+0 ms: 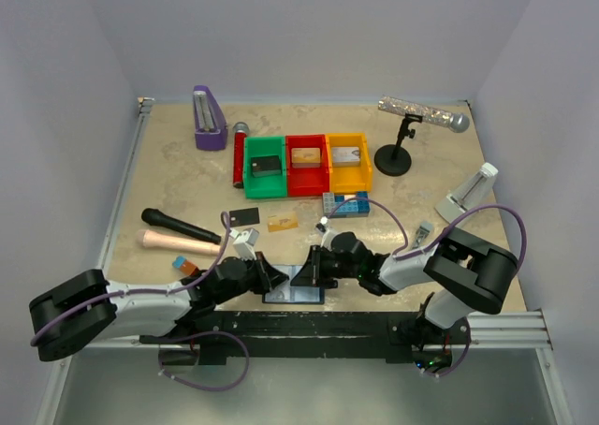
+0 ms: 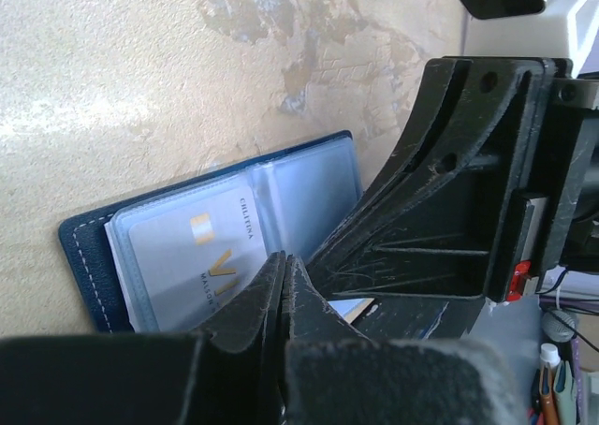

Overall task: Take the credit cards out of the card holder
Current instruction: Remove the credit card from the card holder.

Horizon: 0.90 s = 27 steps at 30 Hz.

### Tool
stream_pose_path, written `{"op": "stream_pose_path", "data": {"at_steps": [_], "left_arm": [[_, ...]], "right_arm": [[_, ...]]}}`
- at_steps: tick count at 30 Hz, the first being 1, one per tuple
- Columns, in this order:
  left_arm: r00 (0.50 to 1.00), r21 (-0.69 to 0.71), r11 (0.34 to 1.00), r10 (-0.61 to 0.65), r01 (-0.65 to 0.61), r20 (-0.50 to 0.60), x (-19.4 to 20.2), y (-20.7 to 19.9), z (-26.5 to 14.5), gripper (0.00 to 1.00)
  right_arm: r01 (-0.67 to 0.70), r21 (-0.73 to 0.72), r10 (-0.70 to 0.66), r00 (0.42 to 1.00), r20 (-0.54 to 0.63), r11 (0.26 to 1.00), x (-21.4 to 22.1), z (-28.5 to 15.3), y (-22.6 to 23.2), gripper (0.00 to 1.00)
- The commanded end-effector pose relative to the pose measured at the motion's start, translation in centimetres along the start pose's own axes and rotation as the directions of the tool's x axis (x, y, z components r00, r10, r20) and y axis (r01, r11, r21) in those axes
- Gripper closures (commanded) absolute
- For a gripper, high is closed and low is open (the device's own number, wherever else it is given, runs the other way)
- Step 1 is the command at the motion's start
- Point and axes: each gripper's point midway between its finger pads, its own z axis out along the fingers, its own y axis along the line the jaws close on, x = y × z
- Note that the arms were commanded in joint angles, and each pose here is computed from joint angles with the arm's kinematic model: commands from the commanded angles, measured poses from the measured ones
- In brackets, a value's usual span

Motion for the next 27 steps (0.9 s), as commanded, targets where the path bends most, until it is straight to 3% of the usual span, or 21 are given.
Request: {"op": "stream_pose_path", "data": {"at_steps": [1,6,10,14,27], "left_arm": [[0.999,-0.112,0.994,0.014,-0.018,-0.043,3.0,6.2,-2.1,1.0],[0.999,-0.101,0.995,0.02,-0.023,-0.027,2.3,5.4,-2.1,1.0],[0.999,-0.107,0.994,0.035,-0.036,-0.007,1.4,4.9,-2.3,1.0],[0.999,-0.162,0.985,0.054,-0.053,-0.002,1.1,5.6,-2.7,1.0],[0.998,-0.221,0.973,0.05,-0.06,-0.047,2.4,7.7,-3.1,1.0]], "right_arm": [[0.012,-0.058,-0.01,1.0,0.029,0.998,-0.7,0.2,1.3,0.97],[0.011,-0.055,-0.01,1.0,0.027,0.998,-0.7,0.2,1.1,1.0],[0.028,-0.042,-0.028,1.0,0.004,0.999,-0.6,0.2,1.3,0.78],[0.039,-0.03,-0.04,0.999,-0.02,0.999,-0.5,0.2,1.5,0.68],[0.015,0.007,-0.014,0.993,-0.119,1.0,0.8,1.2,0.8,0.61]]}}
